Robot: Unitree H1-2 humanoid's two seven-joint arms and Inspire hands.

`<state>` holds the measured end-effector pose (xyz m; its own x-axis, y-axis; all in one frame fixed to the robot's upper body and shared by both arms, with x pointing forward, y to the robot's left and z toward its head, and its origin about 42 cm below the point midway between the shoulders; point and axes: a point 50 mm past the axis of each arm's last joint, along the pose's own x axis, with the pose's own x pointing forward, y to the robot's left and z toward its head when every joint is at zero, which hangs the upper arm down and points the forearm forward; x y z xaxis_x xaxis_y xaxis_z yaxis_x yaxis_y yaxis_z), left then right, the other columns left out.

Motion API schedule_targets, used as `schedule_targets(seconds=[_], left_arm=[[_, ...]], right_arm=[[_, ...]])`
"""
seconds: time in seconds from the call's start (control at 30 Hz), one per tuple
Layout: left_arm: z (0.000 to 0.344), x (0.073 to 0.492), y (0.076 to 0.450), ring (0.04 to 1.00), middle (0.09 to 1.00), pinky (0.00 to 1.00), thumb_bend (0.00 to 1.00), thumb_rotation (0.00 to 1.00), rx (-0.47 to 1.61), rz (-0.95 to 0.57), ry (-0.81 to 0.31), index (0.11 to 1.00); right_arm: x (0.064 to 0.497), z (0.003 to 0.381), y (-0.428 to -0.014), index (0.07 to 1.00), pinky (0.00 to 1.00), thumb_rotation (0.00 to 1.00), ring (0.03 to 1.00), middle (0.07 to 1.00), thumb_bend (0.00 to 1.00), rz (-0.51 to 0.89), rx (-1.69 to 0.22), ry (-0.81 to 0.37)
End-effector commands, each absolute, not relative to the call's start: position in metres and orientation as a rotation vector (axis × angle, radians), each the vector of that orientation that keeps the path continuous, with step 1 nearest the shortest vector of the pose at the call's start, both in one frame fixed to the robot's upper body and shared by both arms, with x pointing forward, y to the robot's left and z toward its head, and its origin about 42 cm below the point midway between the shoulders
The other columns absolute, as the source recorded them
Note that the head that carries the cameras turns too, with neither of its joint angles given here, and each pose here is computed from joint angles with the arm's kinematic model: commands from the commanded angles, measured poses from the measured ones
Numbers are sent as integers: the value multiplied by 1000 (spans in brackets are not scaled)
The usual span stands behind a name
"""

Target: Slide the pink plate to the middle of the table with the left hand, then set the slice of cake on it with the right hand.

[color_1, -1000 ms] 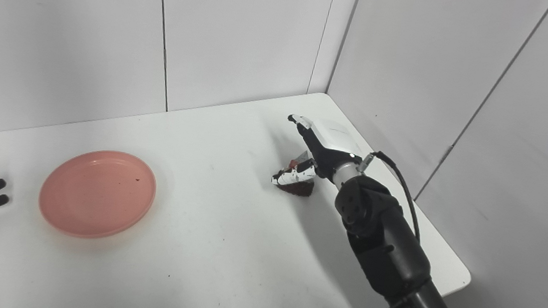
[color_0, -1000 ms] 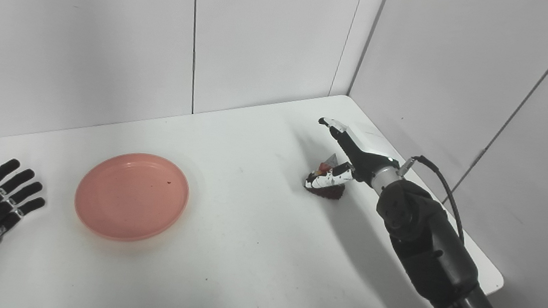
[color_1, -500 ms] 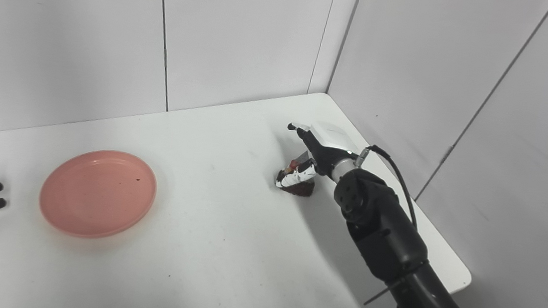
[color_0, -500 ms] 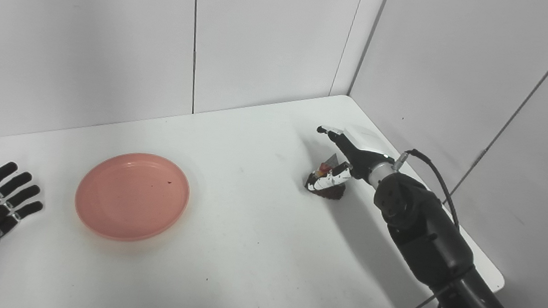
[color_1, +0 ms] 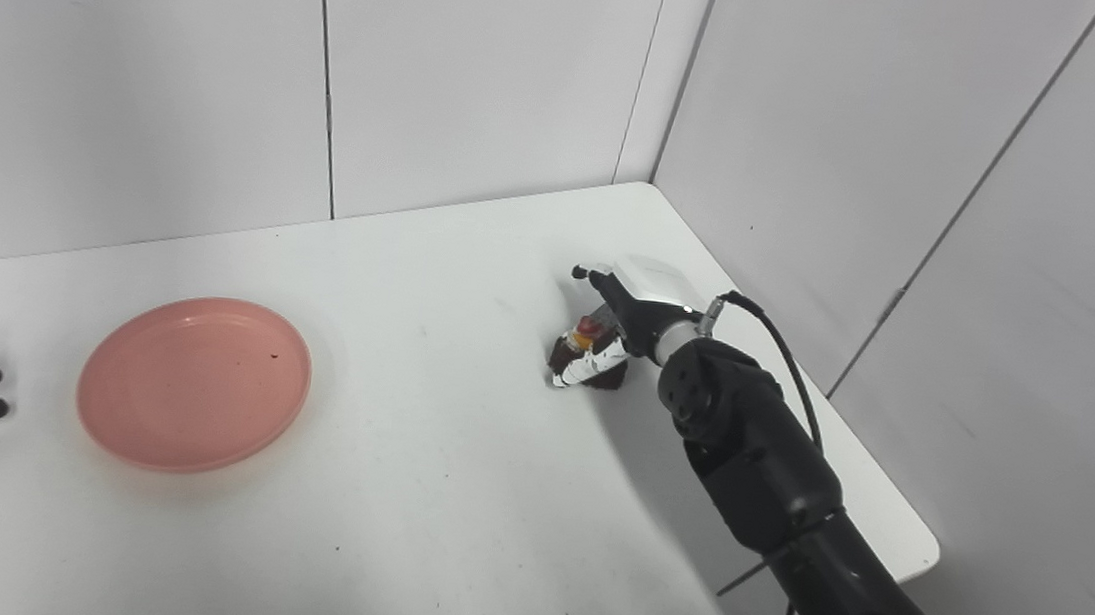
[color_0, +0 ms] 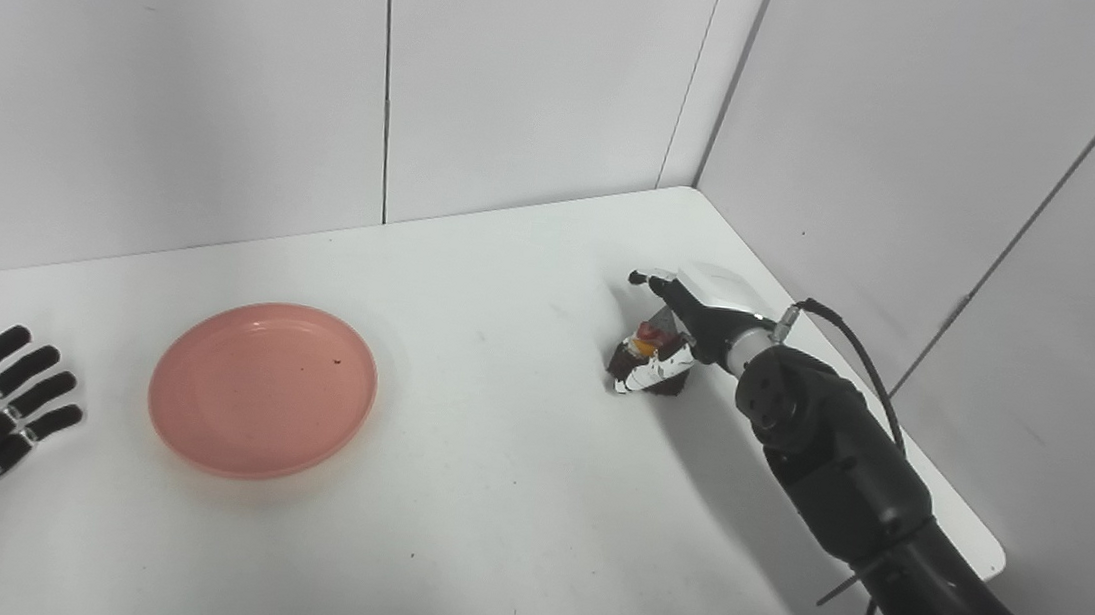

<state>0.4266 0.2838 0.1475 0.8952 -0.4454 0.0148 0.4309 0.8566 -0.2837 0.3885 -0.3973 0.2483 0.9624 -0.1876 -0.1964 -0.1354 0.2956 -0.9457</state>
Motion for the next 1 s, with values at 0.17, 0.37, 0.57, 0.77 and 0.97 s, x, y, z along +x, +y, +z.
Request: schedule_targets(seconds=[0.17, 0.37, 0.57, 0.77, 0.97], left_arm=[[106, 401, 295, 859, 887, 790, 518, 779, -272, -397, 257, 878], [109, 400, 296, 860, 882, 796, 522, 797, -252, -401, 243, 874], [112, 399, 296, 860, 879, 800, 526, 789, -252, -394, 244, 870], [113, 399, 296, 865, 886, 810, 523, 801, -253, -400, 240, 875], [113, 399, 296, 868, 888, 814, 524, 805, -253, -400, 238, 881]], right_arm=[[397, 276, -410, 863, 748, 275, 895, 919, 972, -91, -1326, 254], [402, 273, -410, 873, 744, 235, 882, 911, 945, -75, -1332, 294], [408, 273, -411, 837, 770, 163, 886, 891, 899, -51, -1386, 353], [410, 271, -414, 769, 632, 83, 722, 784, 775, -39, -1395, 394], [410, 267, -417, 529, 439, 45, 516, 526, 533, -41, -1387, 428]])
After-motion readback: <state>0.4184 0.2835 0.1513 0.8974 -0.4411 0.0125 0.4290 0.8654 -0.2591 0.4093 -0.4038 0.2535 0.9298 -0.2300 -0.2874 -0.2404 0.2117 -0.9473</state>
